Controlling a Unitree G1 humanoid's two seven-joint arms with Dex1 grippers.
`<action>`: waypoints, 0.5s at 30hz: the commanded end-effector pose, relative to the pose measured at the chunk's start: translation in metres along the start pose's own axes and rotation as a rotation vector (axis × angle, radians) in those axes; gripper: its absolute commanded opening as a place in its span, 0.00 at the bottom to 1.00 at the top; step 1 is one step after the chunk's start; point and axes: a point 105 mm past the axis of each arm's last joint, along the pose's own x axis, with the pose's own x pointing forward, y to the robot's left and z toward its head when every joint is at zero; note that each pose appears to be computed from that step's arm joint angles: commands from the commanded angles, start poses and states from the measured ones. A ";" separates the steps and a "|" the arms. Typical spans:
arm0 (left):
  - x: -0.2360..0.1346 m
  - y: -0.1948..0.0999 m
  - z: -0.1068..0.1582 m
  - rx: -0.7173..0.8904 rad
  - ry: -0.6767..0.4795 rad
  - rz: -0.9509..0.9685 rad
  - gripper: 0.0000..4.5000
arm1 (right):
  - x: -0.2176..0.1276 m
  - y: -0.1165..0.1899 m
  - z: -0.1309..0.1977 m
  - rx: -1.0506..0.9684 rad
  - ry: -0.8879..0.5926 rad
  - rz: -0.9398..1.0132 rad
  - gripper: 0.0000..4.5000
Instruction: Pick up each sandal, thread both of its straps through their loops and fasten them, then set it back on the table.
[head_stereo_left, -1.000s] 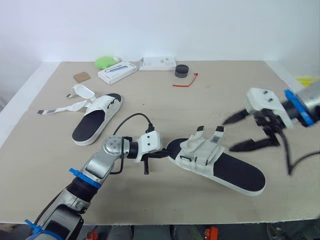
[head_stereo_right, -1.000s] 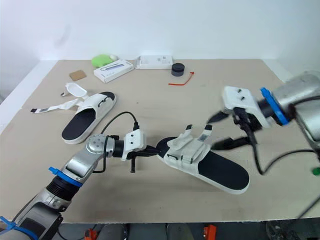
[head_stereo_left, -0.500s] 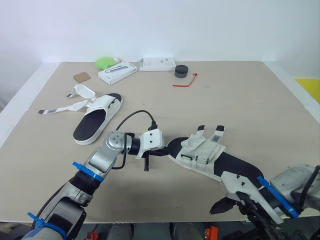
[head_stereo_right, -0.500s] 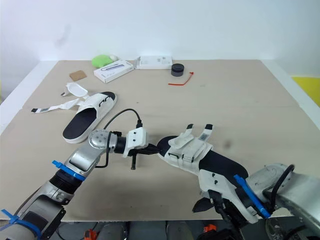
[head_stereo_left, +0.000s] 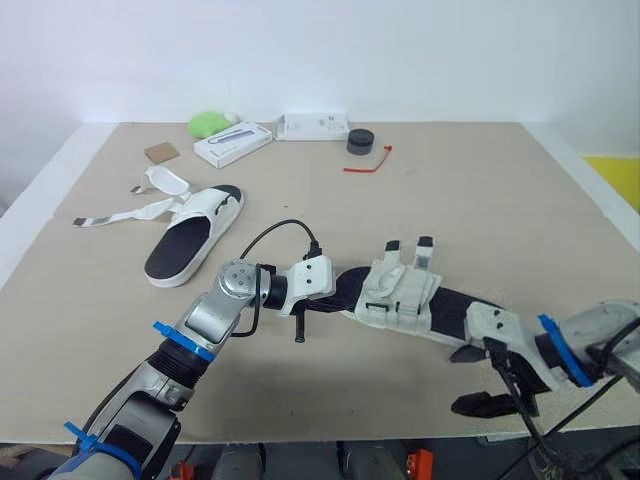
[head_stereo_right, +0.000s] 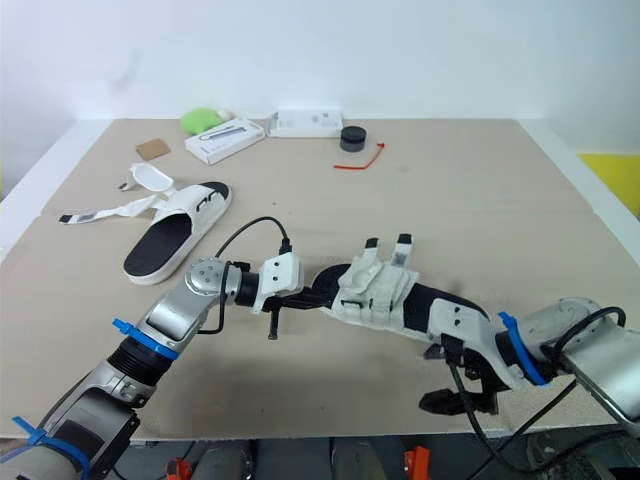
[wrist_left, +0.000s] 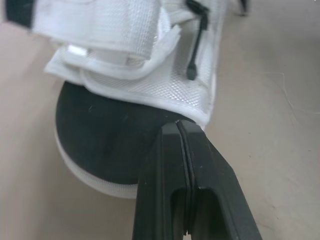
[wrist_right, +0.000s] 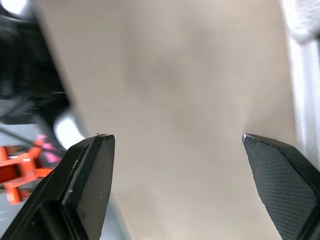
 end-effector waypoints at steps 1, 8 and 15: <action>-0.001 0.002 0.001 0.007 0.001 0.020 0.00 | -0.004 -0.020 0.001 -0.034 0.008 -0.068 0.98; 0.002 0.014 -0.001 0.003 0.002 0.090 0.00 | -0.032 -0.017 0.032 -0.014 -0.139 0.046 0.98; 0.003 0.016 -0.020 0.009 0.058 0.096 0.00 | -0.084 -0.033 0.120 0.012 -0.534 0.088 0.98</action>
